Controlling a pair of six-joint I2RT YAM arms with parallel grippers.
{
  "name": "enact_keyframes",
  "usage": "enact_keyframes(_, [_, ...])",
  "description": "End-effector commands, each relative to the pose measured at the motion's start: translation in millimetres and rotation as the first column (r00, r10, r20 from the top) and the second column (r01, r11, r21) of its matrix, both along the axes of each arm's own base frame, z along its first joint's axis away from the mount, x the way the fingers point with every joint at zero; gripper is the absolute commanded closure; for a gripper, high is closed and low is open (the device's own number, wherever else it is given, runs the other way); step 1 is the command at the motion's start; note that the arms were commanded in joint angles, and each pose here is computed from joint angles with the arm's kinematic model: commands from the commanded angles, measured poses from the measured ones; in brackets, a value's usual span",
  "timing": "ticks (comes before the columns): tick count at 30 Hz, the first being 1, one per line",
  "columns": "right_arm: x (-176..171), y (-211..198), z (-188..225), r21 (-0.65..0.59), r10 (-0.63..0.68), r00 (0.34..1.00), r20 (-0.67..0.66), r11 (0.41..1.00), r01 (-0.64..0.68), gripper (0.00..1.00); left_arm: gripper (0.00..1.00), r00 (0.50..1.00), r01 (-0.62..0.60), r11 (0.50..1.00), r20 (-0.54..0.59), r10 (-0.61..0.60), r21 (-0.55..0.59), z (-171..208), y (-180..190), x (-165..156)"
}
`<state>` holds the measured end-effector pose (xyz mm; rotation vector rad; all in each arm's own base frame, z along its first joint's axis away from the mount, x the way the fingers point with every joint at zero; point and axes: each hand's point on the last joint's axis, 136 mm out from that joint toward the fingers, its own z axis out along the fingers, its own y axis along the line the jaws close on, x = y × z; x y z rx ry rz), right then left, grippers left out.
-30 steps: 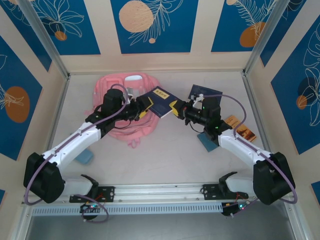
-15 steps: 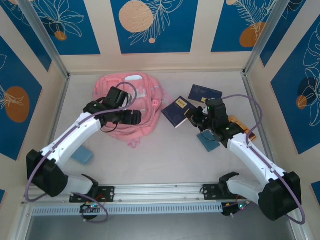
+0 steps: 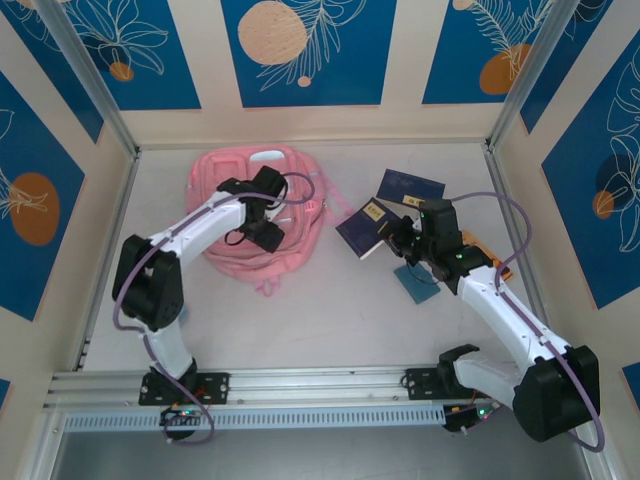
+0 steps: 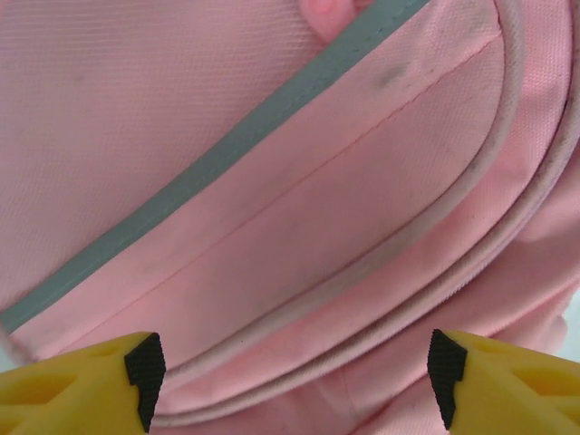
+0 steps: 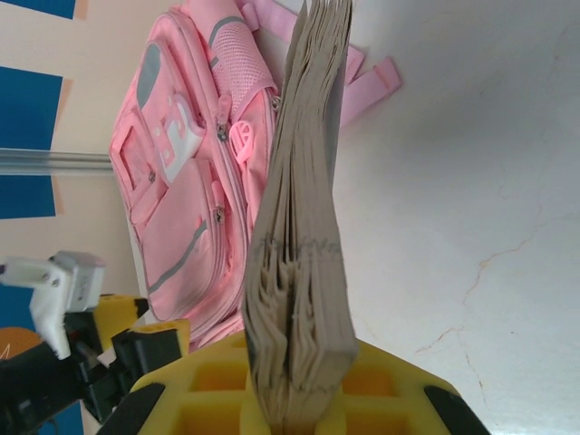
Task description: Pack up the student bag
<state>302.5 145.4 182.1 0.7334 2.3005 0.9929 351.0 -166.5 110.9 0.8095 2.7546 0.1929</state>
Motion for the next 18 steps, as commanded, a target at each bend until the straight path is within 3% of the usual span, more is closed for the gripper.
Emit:
enact_keyframes(1, [-0.4, 2.8, 10.1, 0.031, 0.029, 0.998, 0.049, 0.999, -0.030, 1.00, 0.24, 0.985, 0.159, 0.987, -0.066, -0.161, -0.031, -0.6, -18.2, -4.4])
enact_keyframes(6, [-1.6, 0.8, 8.3, 0.044, 0.025, 0.999, 0.044, 0.999, -0.027, 1.00, 0.26, 0.971, 0.221, 0.974, -0.099, -0.217, 0.038, -14.9, -14.2, 1.3])
enact_keyframes(10, [-1.2, 0.5, 7.9, 0.051, 0.022, 0.999, 0.042, 0.998, -0.024, 1.00, 0.38, 0.975, 0.215, 0.966, -0.085, -0.205, 0.146, -22.9, -1.2, 13.8])
enact_keyframes(16, [-1.7, 2.5, 10.1, 0.065, 0.027, 0.999, 0.044, 0.997, -0.030, 1.00, 0.39, 0.961, 0.267, 0.952, -0.111, -0.252, 0.152, -34.9, -7.3, 15.5])
enact_keyframes(18, [-2.1, 2.4, 10.8, 0.066, 0.027, 0.999, 0.043, 0.997, -0.030, 1.00, 0.44, 0.965, 0.262, 0.947, -0.082, -0.250, 0.185, -33.2, -5.5, 21.7])
